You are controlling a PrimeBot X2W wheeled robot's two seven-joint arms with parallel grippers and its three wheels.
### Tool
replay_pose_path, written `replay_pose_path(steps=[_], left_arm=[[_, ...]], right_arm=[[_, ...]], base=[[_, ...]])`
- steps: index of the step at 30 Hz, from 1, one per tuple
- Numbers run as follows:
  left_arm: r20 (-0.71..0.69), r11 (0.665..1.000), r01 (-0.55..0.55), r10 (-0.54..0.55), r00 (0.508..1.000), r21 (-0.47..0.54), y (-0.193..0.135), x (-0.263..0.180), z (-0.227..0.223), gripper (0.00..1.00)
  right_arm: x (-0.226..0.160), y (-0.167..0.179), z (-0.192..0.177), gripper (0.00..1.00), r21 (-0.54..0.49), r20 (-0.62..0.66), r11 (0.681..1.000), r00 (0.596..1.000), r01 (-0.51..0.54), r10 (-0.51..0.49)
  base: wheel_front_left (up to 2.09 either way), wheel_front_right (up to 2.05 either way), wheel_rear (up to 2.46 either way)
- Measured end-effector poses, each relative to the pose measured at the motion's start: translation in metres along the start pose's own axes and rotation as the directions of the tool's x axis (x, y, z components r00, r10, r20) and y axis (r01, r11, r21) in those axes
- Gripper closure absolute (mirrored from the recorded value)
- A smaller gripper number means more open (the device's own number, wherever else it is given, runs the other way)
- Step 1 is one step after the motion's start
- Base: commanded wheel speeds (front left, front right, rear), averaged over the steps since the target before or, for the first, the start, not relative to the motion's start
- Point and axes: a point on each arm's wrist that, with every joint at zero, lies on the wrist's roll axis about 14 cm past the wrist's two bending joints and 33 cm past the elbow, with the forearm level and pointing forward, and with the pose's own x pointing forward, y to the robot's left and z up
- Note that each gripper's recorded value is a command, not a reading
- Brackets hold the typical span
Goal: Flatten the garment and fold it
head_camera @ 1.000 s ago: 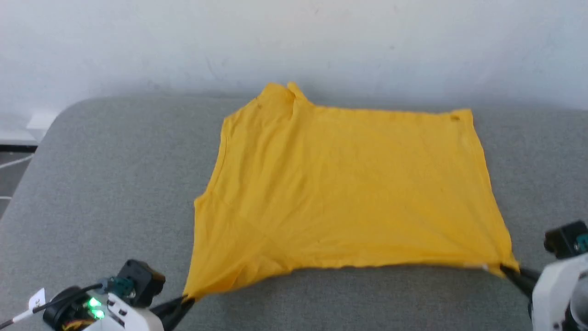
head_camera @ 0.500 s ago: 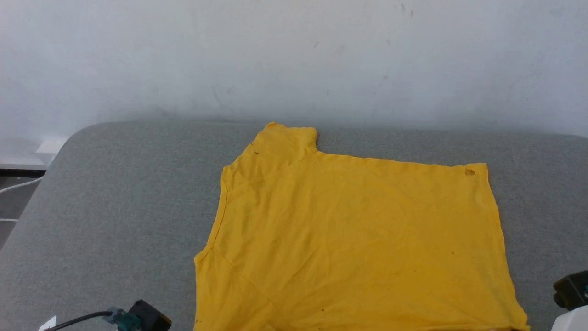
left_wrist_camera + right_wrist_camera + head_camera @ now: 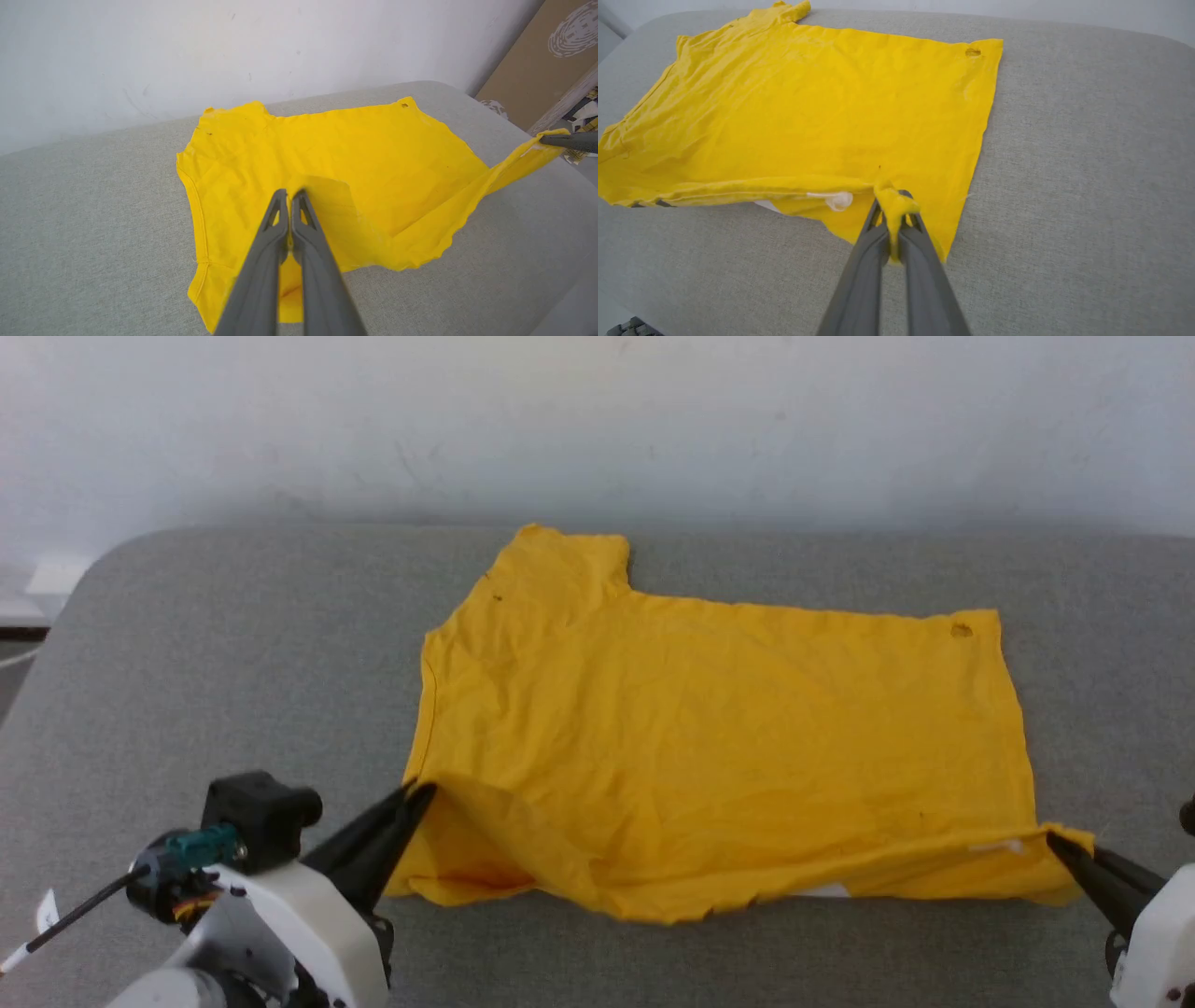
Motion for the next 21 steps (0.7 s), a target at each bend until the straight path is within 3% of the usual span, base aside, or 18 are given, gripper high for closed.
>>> replay_pose_path(steps=[13,21], left_arm=[[-0.011,0.988,-0.15,0.15,0.989,0.031,0.063,0.07,-0.015,1.0],[-0.117,0.991,-0.128,0.132,0.984,0.042,0.07,0.097,-0.051,1.0]], right_arm=[[0.058,-0.022,-0.004,1.0,0.004,-0.02,0.999,0.999,0.048,-0.048],[0.081,-0.038,-0.025,1.0,-0.018,-0.096,0.996,0.992,0.085,-0.086]], base=[[0.0,0.0,0.0],[0.0,0.0,0.0]])
